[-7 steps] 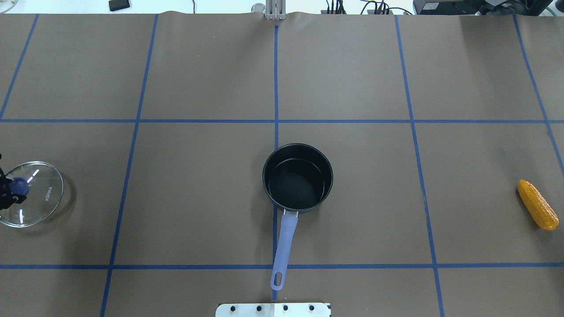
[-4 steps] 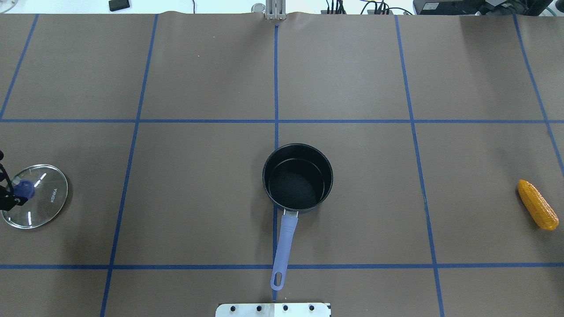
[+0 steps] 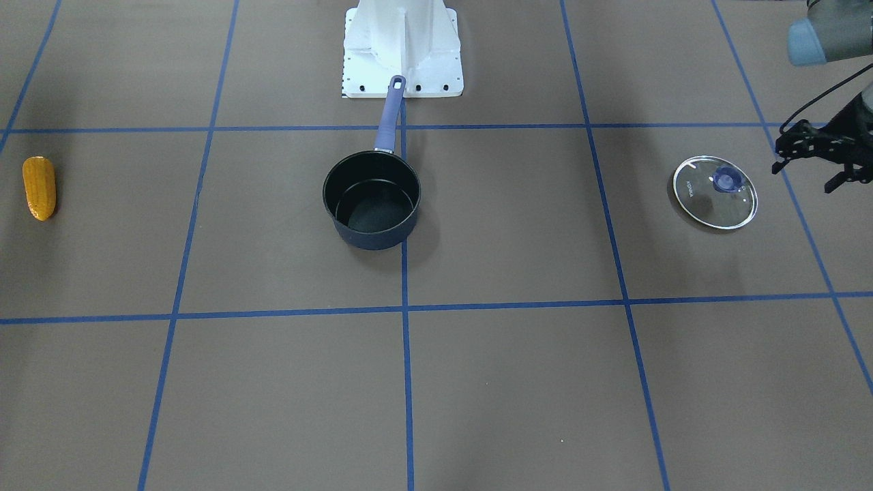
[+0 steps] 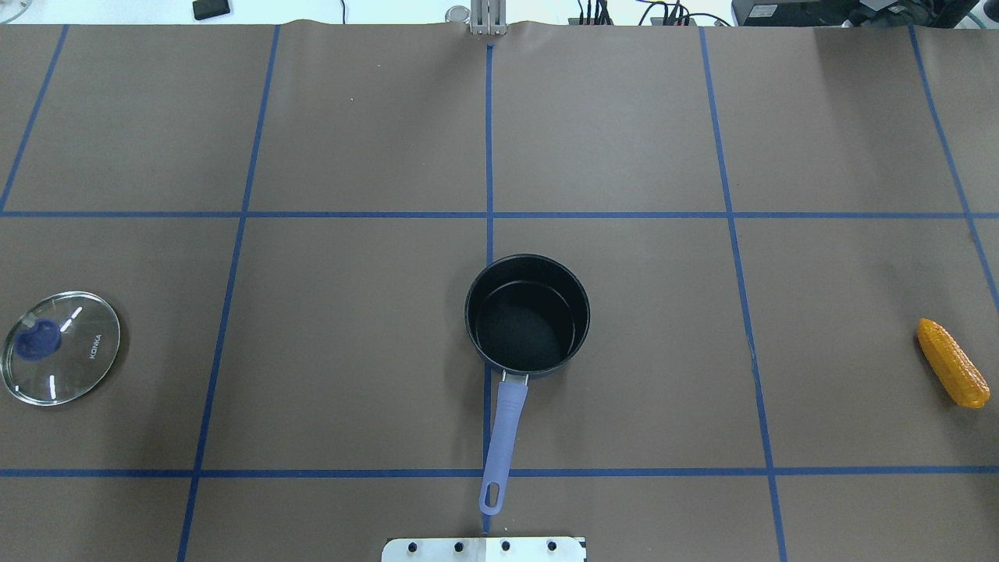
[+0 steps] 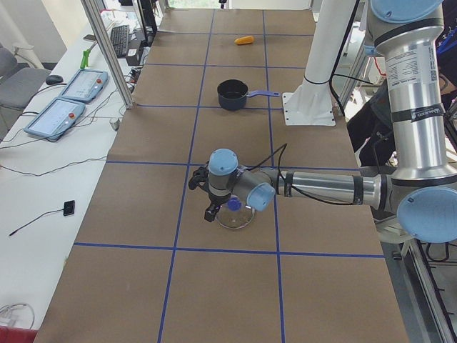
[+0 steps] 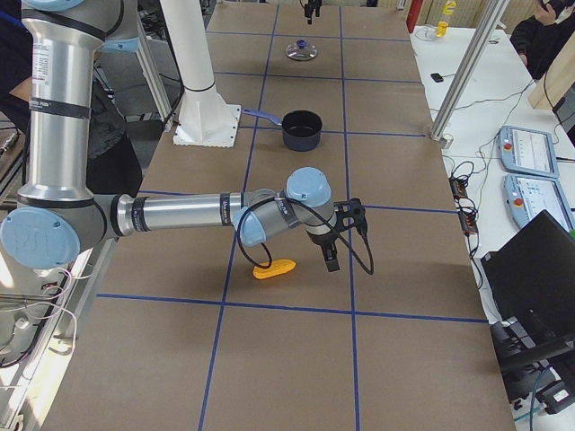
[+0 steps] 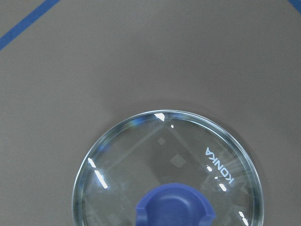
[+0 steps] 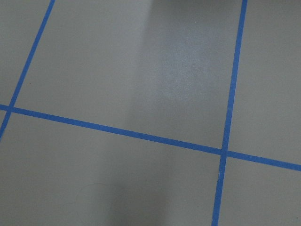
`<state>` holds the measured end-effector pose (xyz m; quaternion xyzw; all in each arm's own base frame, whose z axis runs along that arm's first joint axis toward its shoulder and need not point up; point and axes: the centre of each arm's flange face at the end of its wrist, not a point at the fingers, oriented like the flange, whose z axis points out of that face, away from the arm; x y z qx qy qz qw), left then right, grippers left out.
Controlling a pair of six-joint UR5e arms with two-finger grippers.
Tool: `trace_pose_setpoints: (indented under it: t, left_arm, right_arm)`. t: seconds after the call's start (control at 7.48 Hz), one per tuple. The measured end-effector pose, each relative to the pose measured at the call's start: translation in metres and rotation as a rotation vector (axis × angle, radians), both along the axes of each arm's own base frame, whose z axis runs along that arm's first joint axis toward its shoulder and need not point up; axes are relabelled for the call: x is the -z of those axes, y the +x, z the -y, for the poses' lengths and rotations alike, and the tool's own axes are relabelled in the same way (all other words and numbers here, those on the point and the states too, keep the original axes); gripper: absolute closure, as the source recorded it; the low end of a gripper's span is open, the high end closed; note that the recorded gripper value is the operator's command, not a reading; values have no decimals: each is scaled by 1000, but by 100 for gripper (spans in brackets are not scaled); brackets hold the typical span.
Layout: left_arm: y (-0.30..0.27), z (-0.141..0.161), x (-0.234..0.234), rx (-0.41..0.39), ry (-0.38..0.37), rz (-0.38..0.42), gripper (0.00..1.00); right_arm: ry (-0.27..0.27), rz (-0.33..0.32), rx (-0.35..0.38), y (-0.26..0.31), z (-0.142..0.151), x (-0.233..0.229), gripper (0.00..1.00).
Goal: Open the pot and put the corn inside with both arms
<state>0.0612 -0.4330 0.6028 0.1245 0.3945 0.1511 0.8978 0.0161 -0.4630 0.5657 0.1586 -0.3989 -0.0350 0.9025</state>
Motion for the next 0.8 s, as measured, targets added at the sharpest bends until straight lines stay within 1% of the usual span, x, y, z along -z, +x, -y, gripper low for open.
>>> trace_pose_setpoints:
  t: [0.13,0.27,0.4,0.54,0.67,0.8]
  left_arm:
    - [-36,6,-4,69,-106,-22,2]
    - [-71,11,-7,115,-174,-35,2]
    - [-97,14,-8,122,-179,-36,2]
    - [-112,16,-7,122,-188,-34,2]
    - [-118,18,-4,121,-193,-34,2]
    - [-120,19,-1,120,-190,-34,2]
  right_arm:
    - [-10,6,-10,-2,2,3,0]
    - [-25,16,-22,-7,5,8,0]
    - [-46,26,-29,-17,8,13,0]
    - [-73,28,-39,-33,10,19,0]
    - [-101,12,-49,-57,7,24,0]
    - [-106,-13,-53,-81,-3,19,0]
